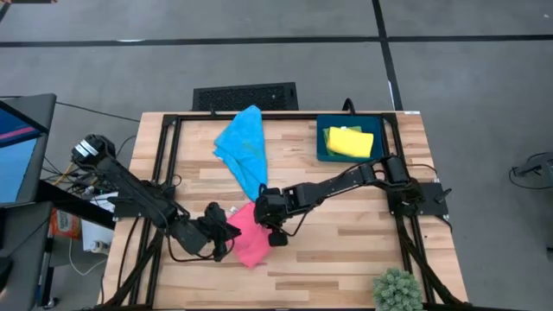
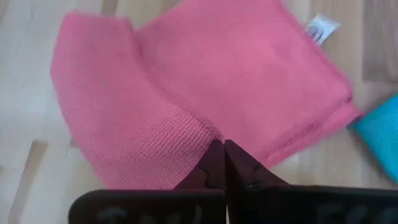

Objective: Fold microfiber towels
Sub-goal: Fold the pink microfiber towel

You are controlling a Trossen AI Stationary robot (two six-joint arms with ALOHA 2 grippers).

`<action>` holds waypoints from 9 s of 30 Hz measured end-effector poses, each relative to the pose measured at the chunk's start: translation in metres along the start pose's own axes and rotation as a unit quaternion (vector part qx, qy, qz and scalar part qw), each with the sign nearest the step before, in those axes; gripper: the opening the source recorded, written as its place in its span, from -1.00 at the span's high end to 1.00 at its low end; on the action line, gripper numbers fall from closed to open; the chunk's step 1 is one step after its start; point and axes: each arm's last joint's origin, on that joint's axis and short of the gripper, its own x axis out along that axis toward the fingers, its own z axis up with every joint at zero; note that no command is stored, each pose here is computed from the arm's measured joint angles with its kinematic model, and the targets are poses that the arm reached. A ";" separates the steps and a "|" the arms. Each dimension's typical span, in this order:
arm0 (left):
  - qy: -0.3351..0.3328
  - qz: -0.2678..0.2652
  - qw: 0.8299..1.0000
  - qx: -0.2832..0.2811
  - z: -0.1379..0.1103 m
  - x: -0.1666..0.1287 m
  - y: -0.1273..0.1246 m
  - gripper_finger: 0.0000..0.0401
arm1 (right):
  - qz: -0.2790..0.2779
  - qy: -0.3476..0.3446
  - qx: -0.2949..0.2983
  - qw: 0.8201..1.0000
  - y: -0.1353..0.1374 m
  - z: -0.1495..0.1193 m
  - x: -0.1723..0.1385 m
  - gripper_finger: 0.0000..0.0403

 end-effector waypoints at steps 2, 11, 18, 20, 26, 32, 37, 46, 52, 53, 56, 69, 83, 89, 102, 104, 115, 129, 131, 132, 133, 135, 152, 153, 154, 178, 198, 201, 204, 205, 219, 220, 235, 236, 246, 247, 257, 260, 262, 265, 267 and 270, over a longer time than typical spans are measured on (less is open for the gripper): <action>-0.016 -0.024 0.999 0.014 0.002 0.000 -0.006 0.84 | -0.007 -0.006 0.003 1.000 -0.002 -0.002 0.002 0.96; -0.004 -0.052 0.996 0.073 -0.016 0.027 -0.017 0.99 | -0.017 -0.015 0.013 1.000 -0.010 -0.003 0.014 0.94; 0.046 -0.069 0.993 0.085 -0.036 0.048 -0.017 1.00 | -0.007 0.030 0.023 0.999 -0.004 -0.016 0.027 0.94; 0.051 -0.075 0.992 0.083 -0.040 0.052 -0.018 1.00 | -0.012 0.020 0.018 1.000 -0.004 -0.014 0.026 0.94; 0.065 -0.084 0.991 0.087 -0.044 0.056 -0.018 1.00 | -0.021 0.018 0.038 0.999 -0.014 -0.014 0.026 0.94; 0.115 -0.097 0.982 0.113 -0.053 0.060 -0.015 1.00 | -0.024 0.007 0.049 0.999 -0.022 -0.012 0.025 0.94; 0.131 -0.067 0.984 0.101 -0.058 0.061 -0.009 1.00 | -0.021 0.014 0.051 0.998 -0.020 -0.013 0.025 0.89; 0.139 -0.062 0.984 0.092 -0.060 0.062 -0.006 1.00 | -0.013 0.009 0.068 0.998 -0.011 -0.004 -0.007 0.76; 0.141 -0.059 0.984 0.089 -0.061 0.062 -0.006 1.00 | -0.022 -0.040 0.072 0.996 -0.003 0.009 -0.027 0.75; 0.141 -0.059 0.984 0.089 -0.061 0.062 -0.006 1.00 | -0.024 -0.039 0.071 0.996 -0.001 0.009 -0.026 0.75; 0.141 -0.059 0.984 0.089 -0.061 0.062 -0.006 1.00 | -0.020 -0.036 0.064 0.997 0.006 0.007 -0.023 0.75; 0.132 -0.133 0.982 0.036 -0.040 0.036 -0.031 1.00 | -0.015 -0.046 0.030 0.998 0.020 0.004 0.004 0.75; 0.020 -0.045 0.992 0.118 -0.038 0.060 -0.025 1.00 | -0.030 -0.040 0.038 0.998 0.011 -0.001 0.007 0.75; 0.089 -0.030 0.991 0.100 -0.059 0.078 -0.015 1.00 | -0.033 -0.036 0.042 0.998 0.006 -0.002 0.006 0.75; 0.136 -0.019 0.988 0.068 -0.080 0.079 -0.014 1.00 | -0.045 -0.014 0.073 0.996 -0.015 -0.004 -0.006 0.75; 0.135 -0.019 0.988 0.066 -0.080 0.079 -0.014 1.00 | -0.042 -0.027 0.074 0.996 -0.011 0.001 -0.016 0.75; 0.109 -0.028 0.992 0.064 -0.068 0.073 -0.022 1.00 | 0.003 -0.069 0.008 0.998 0.050 0.006 -0.007 0.75; 0.143 0.011 0.986 0.085 -0.074 0.072 -0.013 1.00 | -0.001 -0.005 0.028 1.000 0.044 -0.021 0.050 0.75; 0.145 0.013 0.986 0.086 -0.075 0.072 -0.012 1.00 | -0.002 -0.006 0.030 1.000 0.042 -0.020 0.047 0.75; 0.147 0.014 0.985 0.087 -0.075 0.071 -0.012 1.00 | -0.004 -0.004 0.031 0.999 0.041 -0.019 0.044 0.75; 0.149 0.013 0.985 0.086 -0.075 0.071 -0.012 1.00 | -0.006 -0.005 0.033 0.999 0.039 -0.018 0.041 0.75; 0.151 0.012 0.985 0.085 -0.076 0.071 -0.012 1.00 | -0.012 -0.015 0.036 0.999 0.036 -0.013 0.032 0.75; 0.078 0.034 0.995 0.045 -0.060 0.059 -0.016 1.00 | -0.023 -0.002 0.024 0.999 0.019 -0.018 0.039 0.75; 0.083 0.042 0.995 0.047 -0.063 0.061 -0.014 1.00 | -0.023 0.000 0.024 0.999 0.018 -0.018 0.039 0.75; 0.086 0.046 0.994 0.050 -0.066 0.063 -0.013 1.00 | -0.023 0.000 0.024 0.999 0.018 -0.018 0.039 0.75; 0.096 0.023 0.994 -0.050 -0.034 0.027 -0.016 1.00 | -0.043 -0.058 0.134 0.988 -0.025 0.004 -0.008 0.73; 0.066 0.234 0.944 -0.221 -0.061 0.010 0.037 0.00 | -0.056 -0.057 0.209 0.975 -0.065 -0.004 0.003 -0.26; 0.070 0.256 0.937 -0.227 -0.070 0.017 0.040 -0.03 | -0.056 -0.052 0.210 0.975 -0.066 -0.006 0.010 -0.24; 0.080 0.267 0.933 -0.228 -0.077 0.022 0.041 -0.03 | -0.054 -0.066 0.208 0.974 -0.067 -0.004 0.014 -0.21; 0.078 0.271 0.932 -0.226 -0.078 0.024 0.041 -0.03 | -0.054 -0.065 0.208 0.974 -0.067 -0.005 0.016 -0.21; 0.073 0.285 0.928 -0.227 -0.077 0.032 0.046 0.08 | -0.038 -0.065 0.224 0.972 -0.071 -0.012 0.042 -0.19; 0.073 0.285 0.928 -0.229 -0.076 0.033 0.046 0.10 | -0.038 -0.067 0.223 0.972 -0.071 -0.012 0.044 -0.19; 0.072 0.286 0.930 -0.220 -0.073 0.038 0.049 0.86 | -0.028 -0.064 0.226 0.972 -0.073 -0.013 0.043 0.06; 0.070 0.285 0.930 -0.221 -0.073 0.038 0.049 0.93 | -0.021 -0.062 0.228 0.971 -0.076 -0.013 0.040 0.07; 0.090 0.255 0.950 -0.152 -0.063 0.041 0.034 0.99 | 0.045 -0.073 0.253 0.964 -0.090 -0.004 0.011 0.04; 0.092 0.247 0.955 -0.138 -0.060 0.041 0.030 0.99 | 0.045 -0.068 0.253 0.964 -0.088 -0.005 0.012 0.03; 0.097 0.249 0.960 -0.085 -0.050 0.043 0.026 1.00 | 0.021 -0.052 0.234 0.971 -0.067 -0.007 0.021 0.02; 0.098 0.250 0.960 -0.077 -0.049 0.044 0.027 1.00 | -0.007 -0.055 0.224 0.973 -0.064 -0.007 0.022 0.03; 0.098 0.251 0.960 -0.075 -0.048 0.044 0.027 1.00 | -0.013 -0.053 0.225 0.973 -0.062 -0.008 0.027 0.03; 0.097 0.251 0.960 -0.073 -0.046 0.045 0.028 1.00 | -0.018 -0.037 0.228 0.973 -0.056 -0.013 0.034 0.02; 0.097 0.252 0.960 -0.070 -0.045 0.046 0.029 1.00 | -0.027 -0.041 0.225 0.973 -0.052 -0.014 0.042 0.02; 0.098 0.254 0.960 -0.064 -0.044 0.047 0.030 1.00 | -0.032 -0.035 0.223 0.974 -0.049 -0.015 0.042 0.05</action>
